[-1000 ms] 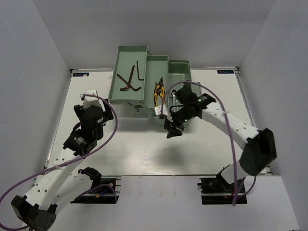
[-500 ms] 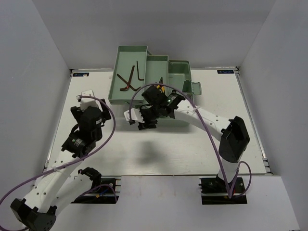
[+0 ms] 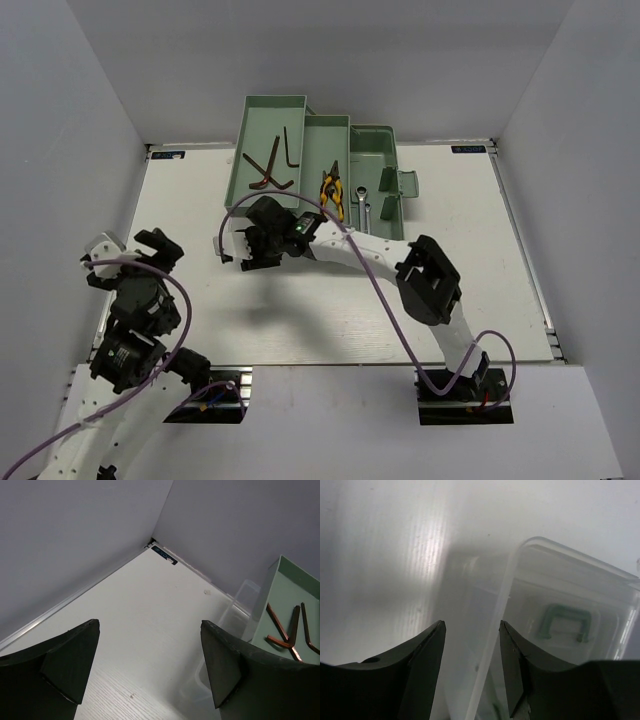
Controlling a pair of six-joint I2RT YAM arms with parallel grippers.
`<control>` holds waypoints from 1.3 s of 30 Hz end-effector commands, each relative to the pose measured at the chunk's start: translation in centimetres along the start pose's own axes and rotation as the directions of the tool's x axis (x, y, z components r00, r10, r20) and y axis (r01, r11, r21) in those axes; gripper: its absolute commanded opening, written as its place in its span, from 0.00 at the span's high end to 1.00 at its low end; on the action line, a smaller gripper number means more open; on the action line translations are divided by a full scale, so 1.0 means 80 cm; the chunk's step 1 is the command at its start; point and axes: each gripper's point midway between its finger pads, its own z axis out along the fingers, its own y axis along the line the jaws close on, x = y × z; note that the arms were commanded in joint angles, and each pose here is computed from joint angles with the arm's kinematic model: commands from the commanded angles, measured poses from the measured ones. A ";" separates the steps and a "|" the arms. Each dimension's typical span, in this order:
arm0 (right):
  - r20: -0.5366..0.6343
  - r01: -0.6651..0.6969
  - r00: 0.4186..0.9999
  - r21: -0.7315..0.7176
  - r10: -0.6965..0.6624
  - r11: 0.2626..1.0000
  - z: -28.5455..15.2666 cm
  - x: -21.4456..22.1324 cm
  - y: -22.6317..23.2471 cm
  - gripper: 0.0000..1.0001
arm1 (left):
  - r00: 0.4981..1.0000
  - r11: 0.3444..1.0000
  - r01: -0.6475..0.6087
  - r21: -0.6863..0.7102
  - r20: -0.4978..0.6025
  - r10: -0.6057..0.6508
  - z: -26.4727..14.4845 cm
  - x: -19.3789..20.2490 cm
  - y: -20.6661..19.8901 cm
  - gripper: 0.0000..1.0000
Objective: Sort the tools into containers
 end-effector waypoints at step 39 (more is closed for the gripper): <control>0.150 -0.133 0.984 0.277 0.093 0.952 -0.141 -0.090 -0.107 1.00 | 0.734 0.953 0.301 0.007 -0.640 -0.227 -0.056 0.243 -0.058 0.68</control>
